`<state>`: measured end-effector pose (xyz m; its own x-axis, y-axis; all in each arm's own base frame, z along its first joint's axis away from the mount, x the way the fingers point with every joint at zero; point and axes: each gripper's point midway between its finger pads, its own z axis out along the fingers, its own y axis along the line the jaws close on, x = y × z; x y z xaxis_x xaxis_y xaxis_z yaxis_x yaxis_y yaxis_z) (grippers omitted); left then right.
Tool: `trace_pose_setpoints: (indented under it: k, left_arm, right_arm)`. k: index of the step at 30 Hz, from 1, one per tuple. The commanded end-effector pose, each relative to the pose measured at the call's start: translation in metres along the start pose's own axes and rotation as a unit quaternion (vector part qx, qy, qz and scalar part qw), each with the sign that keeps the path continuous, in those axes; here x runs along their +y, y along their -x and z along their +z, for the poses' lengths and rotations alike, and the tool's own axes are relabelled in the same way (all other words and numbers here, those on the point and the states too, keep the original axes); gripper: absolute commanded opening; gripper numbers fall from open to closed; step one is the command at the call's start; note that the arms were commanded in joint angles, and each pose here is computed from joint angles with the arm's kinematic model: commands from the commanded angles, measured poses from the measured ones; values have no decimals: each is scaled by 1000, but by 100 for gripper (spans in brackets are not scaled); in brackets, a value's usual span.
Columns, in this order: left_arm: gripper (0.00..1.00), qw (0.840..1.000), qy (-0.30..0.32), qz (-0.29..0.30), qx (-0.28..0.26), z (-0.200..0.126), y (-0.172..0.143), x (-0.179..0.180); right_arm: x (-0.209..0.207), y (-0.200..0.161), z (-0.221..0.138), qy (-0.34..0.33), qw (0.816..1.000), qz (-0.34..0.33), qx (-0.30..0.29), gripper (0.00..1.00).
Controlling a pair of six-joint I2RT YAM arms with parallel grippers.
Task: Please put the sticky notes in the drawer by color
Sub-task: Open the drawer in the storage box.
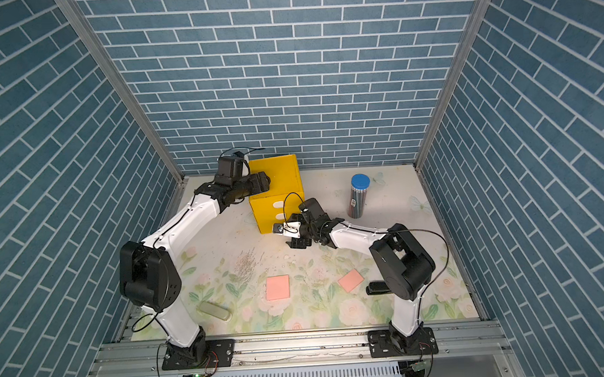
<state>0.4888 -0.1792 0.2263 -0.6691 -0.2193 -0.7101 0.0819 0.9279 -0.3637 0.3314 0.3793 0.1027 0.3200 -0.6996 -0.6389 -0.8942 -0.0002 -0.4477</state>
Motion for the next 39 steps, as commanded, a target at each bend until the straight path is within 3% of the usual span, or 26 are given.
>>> trace_pose_setpoints:
  k: [1,20,29,39]
  left_arm:
    - [90,999,8,11,37,-2,-22,6]
    - [90,999,5,9,40,-2,-29,7]
    - [90,999,7,9,48,1,-36,10]
    - [91,999,4,2,50,-5,-39,10]
  right_arm:
    - [3,-4,15,24,1000,1,9,73]
    - [7,-35,46,62,995,-16,74,75]
    - [44,-30,34,141,988,15,69,72]
    - [119,-11,0,199,974,86,61,65]
